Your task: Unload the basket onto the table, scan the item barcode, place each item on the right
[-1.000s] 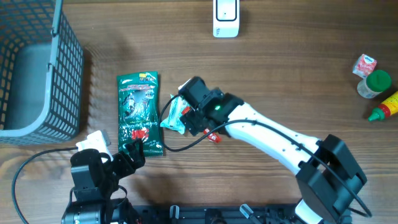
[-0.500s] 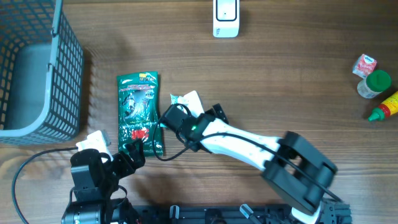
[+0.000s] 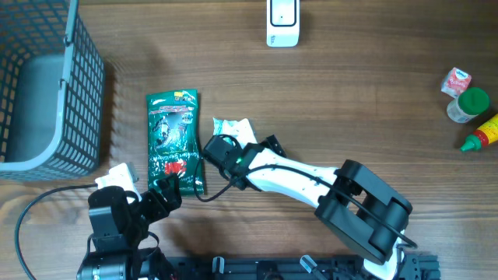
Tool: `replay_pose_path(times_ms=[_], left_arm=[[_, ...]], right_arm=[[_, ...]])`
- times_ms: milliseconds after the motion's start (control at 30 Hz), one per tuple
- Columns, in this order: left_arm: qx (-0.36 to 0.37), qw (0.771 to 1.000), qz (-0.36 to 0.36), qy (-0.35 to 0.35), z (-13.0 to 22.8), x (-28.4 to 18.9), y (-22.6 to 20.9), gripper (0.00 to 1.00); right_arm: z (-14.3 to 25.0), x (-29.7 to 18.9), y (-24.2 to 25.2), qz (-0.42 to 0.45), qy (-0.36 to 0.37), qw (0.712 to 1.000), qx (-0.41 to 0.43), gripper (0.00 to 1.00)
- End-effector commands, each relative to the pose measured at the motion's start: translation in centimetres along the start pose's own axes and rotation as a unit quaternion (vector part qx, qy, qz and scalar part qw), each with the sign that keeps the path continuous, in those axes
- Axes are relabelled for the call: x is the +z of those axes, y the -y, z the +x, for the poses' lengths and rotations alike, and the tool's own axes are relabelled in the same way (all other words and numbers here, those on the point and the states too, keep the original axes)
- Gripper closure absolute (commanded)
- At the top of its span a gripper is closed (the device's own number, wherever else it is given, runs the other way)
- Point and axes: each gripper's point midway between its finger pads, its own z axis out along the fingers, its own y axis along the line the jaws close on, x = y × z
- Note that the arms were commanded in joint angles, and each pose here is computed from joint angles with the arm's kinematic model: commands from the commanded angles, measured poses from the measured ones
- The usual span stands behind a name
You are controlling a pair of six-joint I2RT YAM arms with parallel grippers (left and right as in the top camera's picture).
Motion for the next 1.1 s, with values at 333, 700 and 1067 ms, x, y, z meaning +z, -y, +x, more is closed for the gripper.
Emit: replay_pose_path(times_ms=[333,700,1067], left_arm=[[0.004,1.0,-0.006,0.004,0.0,0.1,-0.3,0.0],[0.004,1.0,-0.006,0.004,0.0,0.1,-0.3,0.0],[0.004,1.0,-0.006,0.004,0.0,0.1,-0.3,0.0]], right_arm=[[8.4,1.9,-4.0,-0.105,-0.165,0.978,-0.078,0.6],[16.0,0.3,-5.2,-0.199,-0.332,0.915,-0.116,0.48],[16.5,0.6,-5.2,-0.31,-0.349,0.877,-0.114,0.54]])
